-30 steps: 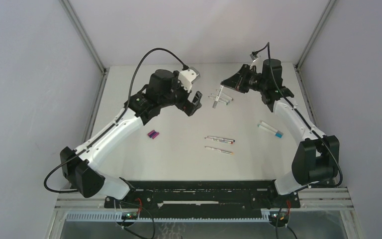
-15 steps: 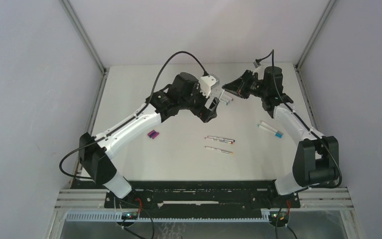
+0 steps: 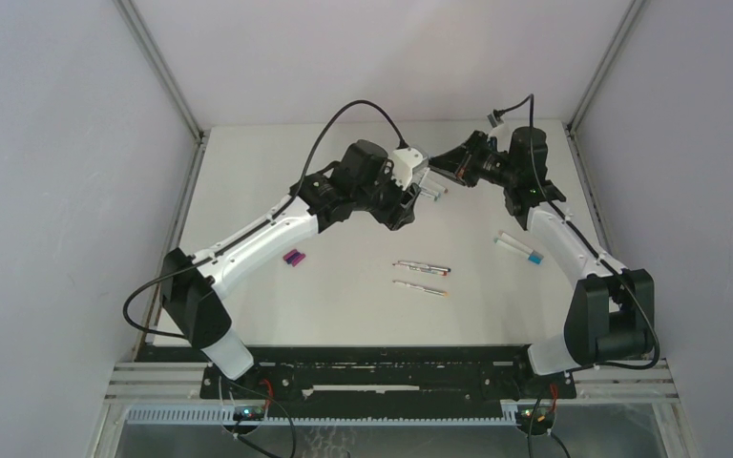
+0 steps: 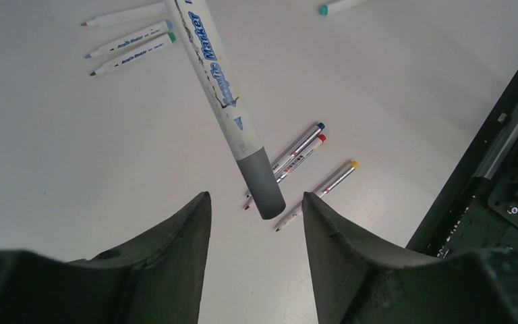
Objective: Open the pen caps
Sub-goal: Pick up the pen from the center of the board.
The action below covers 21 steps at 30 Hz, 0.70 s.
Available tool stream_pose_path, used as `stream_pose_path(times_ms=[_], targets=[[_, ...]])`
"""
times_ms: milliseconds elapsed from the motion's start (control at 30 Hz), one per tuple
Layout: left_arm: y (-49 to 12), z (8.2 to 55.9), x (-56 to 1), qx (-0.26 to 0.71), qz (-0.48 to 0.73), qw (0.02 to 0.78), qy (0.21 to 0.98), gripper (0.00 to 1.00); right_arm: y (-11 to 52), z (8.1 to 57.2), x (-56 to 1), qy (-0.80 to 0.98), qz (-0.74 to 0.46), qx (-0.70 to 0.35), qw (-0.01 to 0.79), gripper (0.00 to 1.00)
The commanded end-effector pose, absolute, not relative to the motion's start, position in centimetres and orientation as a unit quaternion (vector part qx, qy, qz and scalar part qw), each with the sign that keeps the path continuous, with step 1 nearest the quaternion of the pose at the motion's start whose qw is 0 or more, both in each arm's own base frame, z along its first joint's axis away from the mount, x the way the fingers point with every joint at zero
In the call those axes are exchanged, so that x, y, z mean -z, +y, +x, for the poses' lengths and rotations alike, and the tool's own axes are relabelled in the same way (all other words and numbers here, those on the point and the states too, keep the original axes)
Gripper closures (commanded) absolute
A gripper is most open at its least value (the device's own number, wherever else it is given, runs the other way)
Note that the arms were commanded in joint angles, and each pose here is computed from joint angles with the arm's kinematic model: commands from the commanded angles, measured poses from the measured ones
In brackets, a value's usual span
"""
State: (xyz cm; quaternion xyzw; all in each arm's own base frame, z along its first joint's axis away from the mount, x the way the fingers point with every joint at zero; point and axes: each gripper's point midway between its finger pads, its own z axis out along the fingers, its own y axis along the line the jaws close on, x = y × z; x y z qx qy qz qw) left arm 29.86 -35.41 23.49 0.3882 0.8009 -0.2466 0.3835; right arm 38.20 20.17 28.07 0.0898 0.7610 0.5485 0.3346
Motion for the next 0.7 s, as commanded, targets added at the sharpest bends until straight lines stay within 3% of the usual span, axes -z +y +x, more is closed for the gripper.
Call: stream_pose_path(times_ms=[0,533,667], targets=[[-36.2,30.4,-26.7,0.256,0.381,0.417,0.784,0.46,20.7,37.5,-29.8,0.745,0.071,-0.565,0.347,1.0],[-36.1,30.6,-26.9,0.251,0.38,0.421,0.785,0.54,22.0,37.1,-29.0,0.752,0.06,-0.564,0.336,1.0],[-36.0,30.6,-27.0,0.248,0.38,0.423,0.784,0.72,22.1,37.0,-28.9,0.752,0.058,-0.564,0.335,1.0]])
